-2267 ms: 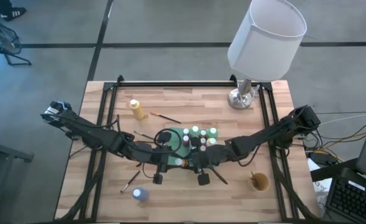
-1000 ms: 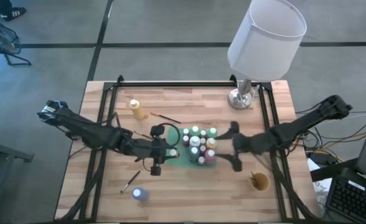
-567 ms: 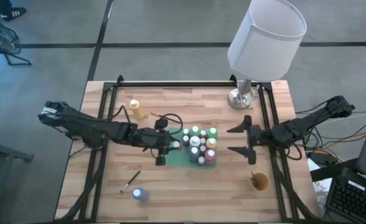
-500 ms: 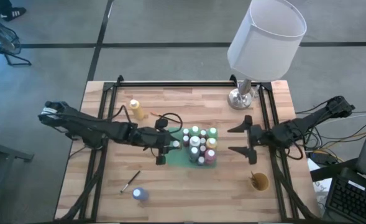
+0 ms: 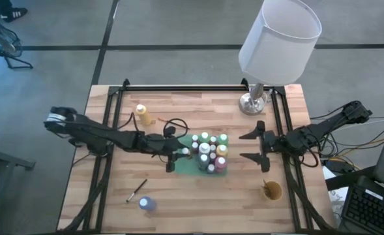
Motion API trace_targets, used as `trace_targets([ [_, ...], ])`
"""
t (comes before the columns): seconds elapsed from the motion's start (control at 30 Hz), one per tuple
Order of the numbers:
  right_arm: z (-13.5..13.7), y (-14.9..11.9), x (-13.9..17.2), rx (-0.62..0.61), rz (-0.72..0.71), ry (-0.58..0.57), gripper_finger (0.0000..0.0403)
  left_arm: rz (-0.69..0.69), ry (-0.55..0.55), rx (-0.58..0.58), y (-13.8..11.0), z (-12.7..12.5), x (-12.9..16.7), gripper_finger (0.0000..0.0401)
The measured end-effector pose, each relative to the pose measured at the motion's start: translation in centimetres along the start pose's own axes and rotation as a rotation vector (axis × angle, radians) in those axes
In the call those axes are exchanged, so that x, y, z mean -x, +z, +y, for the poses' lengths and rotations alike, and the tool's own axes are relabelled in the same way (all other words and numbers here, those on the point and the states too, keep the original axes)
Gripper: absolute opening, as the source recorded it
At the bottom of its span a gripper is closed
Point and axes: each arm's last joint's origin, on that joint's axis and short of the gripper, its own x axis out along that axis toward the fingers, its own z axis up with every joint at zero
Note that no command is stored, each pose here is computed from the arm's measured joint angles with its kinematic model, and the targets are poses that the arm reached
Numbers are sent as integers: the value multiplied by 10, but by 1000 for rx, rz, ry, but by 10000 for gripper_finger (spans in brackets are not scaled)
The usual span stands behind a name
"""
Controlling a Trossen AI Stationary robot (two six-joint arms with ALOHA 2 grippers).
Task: Pick & Place Paint Supplies
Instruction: Put the dark yellow paint bottle into the green bin
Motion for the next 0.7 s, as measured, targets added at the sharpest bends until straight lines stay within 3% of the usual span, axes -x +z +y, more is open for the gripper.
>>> trace_targets([
  [0.33,0,-1,-1,2,5,-1,291,42,9,26,-19,-2,-29,124],
  [0.7,0,-1,-1,7,7,-2,273,81,28,29,-22,-1,-61,124],
])
